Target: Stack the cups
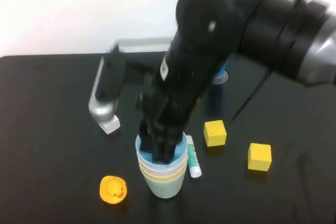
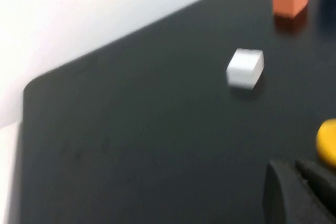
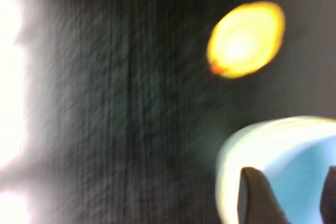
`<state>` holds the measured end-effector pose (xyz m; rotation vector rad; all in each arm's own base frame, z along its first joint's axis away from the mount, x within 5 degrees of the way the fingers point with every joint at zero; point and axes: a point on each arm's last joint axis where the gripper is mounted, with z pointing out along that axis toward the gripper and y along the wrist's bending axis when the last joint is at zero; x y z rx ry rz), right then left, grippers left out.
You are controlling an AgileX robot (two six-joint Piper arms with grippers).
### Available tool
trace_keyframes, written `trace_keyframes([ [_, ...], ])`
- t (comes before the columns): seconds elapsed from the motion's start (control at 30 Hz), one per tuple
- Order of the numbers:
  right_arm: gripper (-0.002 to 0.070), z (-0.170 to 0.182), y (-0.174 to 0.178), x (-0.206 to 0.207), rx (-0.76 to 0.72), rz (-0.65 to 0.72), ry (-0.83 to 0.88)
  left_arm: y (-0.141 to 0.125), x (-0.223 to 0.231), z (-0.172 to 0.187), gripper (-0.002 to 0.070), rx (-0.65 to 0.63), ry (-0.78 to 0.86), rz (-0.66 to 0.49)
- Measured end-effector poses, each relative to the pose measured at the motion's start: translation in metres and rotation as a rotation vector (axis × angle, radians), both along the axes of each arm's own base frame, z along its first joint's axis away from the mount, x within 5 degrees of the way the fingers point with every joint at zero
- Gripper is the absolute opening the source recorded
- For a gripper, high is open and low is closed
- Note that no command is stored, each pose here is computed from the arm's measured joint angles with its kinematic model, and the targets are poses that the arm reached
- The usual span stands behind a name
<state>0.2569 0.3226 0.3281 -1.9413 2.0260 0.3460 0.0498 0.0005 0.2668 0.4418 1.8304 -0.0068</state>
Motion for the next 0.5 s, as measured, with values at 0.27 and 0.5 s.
trace_keyframes([
  [0.27, 0.0183, 0.109, -0.054, -0.006, 0.034, -0.149, -0.439, -0.017, -0.001, 0.029, 0.0, -0.234, -0.257, -0.159],
  [0.5, 0.001, 0.198, -0.141, -0.058, 0.154, -0.339, -0.704, -0.017, -0.001, 0.029, 0.0, -0.239, -0.255, -0.158],
])
